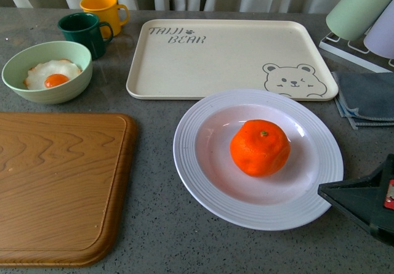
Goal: Place orange and plate with both arms
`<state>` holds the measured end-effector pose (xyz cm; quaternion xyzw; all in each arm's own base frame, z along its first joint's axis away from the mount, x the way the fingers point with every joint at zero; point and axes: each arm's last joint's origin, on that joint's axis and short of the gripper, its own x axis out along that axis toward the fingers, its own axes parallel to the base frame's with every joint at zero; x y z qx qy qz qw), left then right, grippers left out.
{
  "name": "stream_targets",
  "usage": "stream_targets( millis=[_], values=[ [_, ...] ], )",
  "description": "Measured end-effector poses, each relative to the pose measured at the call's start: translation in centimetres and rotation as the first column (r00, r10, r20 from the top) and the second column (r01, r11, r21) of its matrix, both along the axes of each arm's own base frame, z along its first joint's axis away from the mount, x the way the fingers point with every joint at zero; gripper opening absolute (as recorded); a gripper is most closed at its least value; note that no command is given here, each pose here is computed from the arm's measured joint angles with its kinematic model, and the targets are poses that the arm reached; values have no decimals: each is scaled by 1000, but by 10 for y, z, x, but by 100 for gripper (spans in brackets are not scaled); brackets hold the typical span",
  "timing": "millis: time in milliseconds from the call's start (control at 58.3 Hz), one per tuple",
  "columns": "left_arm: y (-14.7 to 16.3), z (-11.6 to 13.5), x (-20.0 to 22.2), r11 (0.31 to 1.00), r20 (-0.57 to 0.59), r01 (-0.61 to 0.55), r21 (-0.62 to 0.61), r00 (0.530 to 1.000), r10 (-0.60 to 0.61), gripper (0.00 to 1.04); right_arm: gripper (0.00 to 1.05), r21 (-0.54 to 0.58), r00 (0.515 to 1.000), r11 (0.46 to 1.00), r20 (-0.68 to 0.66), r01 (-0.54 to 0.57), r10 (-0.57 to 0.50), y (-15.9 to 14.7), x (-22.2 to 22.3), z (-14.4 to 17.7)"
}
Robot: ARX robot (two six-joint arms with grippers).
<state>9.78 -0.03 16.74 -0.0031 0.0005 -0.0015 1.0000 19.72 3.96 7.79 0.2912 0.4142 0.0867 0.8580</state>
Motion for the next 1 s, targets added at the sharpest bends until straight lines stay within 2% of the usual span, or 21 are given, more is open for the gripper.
stream_targets(
  millis=[326, 944, 995],
  values=[
    [0, 0, 0, 1000, 0, 0, 0, 1000, 0, 96, 96, 31, 999, 999, -27, 21, -20, 4, 24, -13],
    [0, 0, 0, 1000, 0, 0, 0, 1000, 0, 96, 96, 37, 999, 998, -18, 41, -40, 10, 50, -15],
    [0, 0, 0, 1000, 0, 0, 0, 1000, 0, 96, 90, 32, 999, 998, -22, 46, -46, 10, 51, -17]
  ],
)
